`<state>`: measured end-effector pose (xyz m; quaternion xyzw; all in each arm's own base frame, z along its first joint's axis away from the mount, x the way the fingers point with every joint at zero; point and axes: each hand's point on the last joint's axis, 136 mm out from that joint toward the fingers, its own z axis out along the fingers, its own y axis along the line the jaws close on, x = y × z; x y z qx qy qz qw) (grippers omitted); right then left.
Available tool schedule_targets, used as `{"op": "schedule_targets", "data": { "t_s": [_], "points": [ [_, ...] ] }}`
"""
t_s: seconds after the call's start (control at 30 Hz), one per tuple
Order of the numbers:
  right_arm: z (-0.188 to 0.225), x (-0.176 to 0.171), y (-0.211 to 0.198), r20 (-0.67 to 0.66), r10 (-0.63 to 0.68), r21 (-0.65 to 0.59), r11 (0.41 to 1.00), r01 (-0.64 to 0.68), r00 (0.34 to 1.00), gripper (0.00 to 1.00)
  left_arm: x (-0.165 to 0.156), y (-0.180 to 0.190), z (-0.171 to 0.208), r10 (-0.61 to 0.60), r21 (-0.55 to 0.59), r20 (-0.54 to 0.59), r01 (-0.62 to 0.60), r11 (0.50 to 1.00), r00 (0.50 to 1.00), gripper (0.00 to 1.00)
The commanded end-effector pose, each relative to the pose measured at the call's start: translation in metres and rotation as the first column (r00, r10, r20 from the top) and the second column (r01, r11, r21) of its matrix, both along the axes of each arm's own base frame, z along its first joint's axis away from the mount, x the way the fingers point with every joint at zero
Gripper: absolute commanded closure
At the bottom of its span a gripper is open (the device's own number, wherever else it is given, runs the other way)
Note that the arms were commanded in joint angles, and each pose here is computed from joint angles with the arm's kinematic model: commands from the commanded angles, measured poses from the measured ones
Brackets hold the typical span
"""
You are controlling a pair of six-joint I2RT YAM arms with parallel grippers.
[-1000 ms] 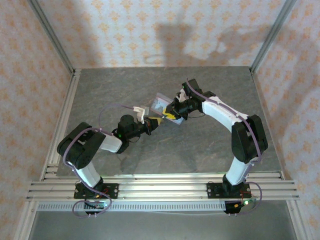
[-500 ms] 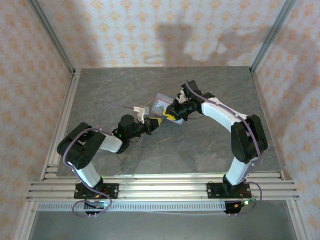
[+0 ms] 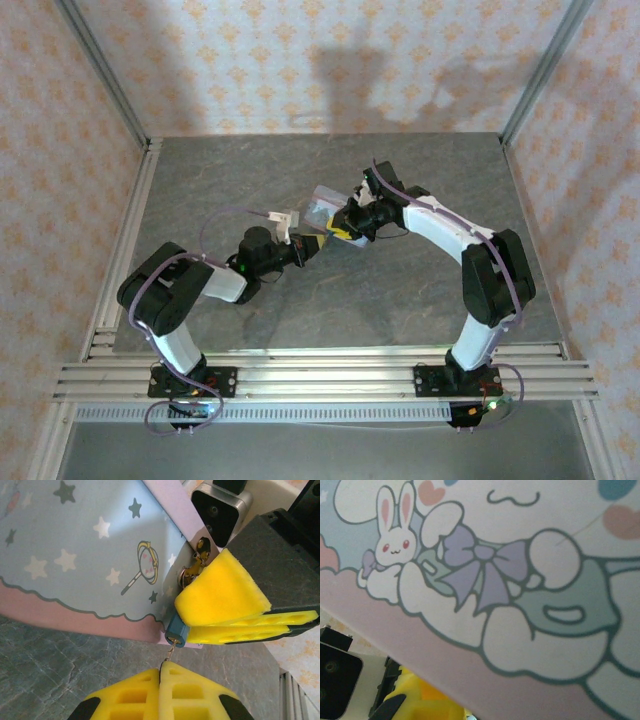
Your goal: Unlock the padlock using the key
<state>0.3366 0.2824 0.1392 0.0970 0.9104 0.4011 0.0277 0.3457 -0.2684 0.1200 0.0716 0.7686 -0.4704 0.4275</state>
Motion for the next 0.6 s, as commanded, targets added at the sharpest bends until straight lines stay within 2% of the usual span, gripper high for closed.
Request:
{"op": "schedule_targets", "data": {
  "t_s": [0.0,0.13,0.43,0.57],
  "points": [
    [-0.009,-0.019,0.017,-0.011,0.078,0.008,0.997,-0.078,0.997,1.00,0.004,-0.023,0.051,-0.056,-0.113,0.119,0.069,0.991,0.991,1.00],
    [-0.010,-0.022,0.019,0.001,0.095,-0.009,0.995,-0.095,0.995,1.00,0.005,-0.027,0.059,-0.063,-0.135,0.115,0.078,0.988,0.991,1.00],
    [-0.016,-0.024,0.016,0.012,0.106,-0.055,0.993,-0.105,0.994,1.00,0.005,-0.027,0.070,-0.069,-0.104,0.119,0.081,0.991,0.990,1.00],
    [-0.011,-0.020,0.019,0.057,0.084,-0.025,0.996,-0.083,0.995,1.00,0.011,-0.021,0.068,-0.019,-0.103,0.096,0.029,0.994,0.995,1.00]
  ]
}}
